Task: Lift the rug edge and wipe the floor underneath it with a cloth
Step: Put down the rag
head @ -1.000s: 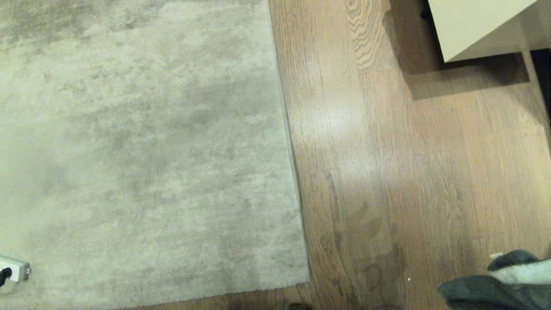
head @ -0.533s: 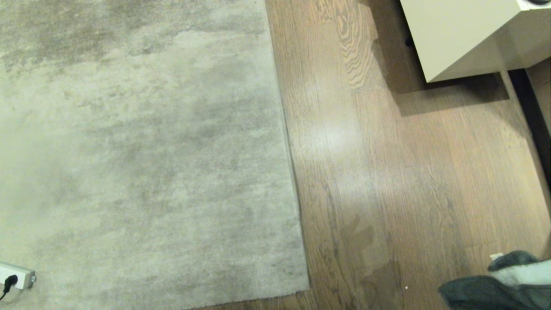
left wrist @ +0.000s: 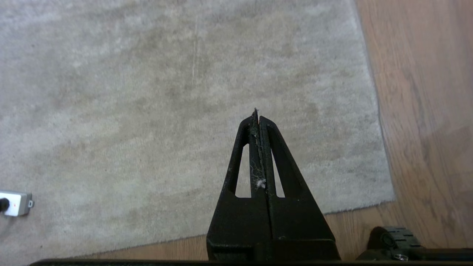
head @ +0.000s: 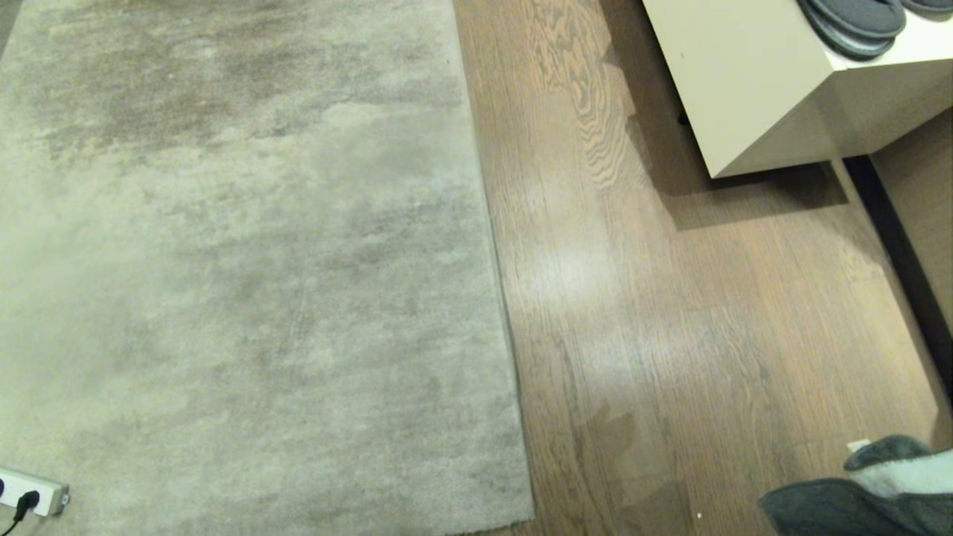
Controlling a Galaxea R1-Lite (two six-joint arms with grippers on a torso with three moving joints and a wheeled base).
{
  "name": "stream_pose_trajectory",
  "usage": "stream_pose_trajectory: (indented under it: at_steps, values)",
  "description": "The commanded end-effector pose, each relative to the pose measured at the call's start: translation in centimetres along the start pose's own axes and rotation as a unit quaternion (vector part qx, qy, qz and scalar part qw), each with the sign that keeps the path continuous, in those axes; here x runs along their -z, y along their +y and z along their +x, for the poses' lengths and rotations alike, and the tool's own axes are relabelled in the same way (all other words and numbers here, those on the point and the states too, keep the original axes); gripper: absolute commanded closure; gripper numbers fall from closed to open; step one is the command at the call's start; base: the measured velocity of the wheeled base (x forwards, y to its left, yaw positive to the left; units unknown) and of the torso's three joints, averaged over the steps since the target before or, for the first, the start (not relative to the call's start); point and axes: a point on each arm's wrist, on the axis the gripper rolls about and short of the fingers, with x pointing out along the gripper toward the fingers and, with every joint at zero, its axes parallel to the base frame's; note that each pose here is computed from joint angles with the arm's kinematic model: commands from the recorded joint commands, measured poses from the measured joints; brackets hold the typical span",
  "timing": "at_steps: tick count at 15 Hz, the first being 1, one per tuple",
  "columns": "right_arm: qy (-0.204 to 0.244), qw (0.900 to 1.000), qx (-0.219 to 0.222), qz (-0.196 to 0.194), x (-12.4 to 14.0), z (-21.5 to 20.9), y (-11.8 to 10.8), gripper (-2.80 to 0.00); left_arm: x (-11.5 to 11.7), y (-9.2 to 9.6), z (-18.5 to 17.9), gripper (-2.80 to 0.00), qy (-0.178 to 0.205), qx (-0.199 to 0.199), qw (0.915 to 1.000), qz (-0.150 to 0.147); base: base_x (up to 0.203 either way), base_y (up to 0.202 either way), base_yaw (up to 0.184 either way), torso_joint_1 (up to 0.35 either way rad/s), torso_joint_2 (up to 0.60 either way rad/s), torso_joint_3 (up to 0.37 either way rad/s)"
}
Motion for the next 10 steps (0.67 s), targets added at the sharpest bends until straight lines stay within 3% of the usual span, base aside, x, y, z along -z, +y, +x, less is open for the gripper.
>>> stream_pose_trajectory:
  at_steps: [1,10]
  values:
    - [0.001,1.0,0.0,0.0,0.0,0.01,0.0,0.0,0.0,0.0,0.0,0.0,0.0,0.0,1.0,0.0,0.0,0.0,0.0,0.004,0.0,0.201]
    - [0.001,1.0,0.0,0.0,0.0,0.01,0.0,0.0,0.0,0.0,0.0,0.0,0.0,0.0,1.0,0.0,0.0,0.0,0.0,0.004,0.0,0.203]
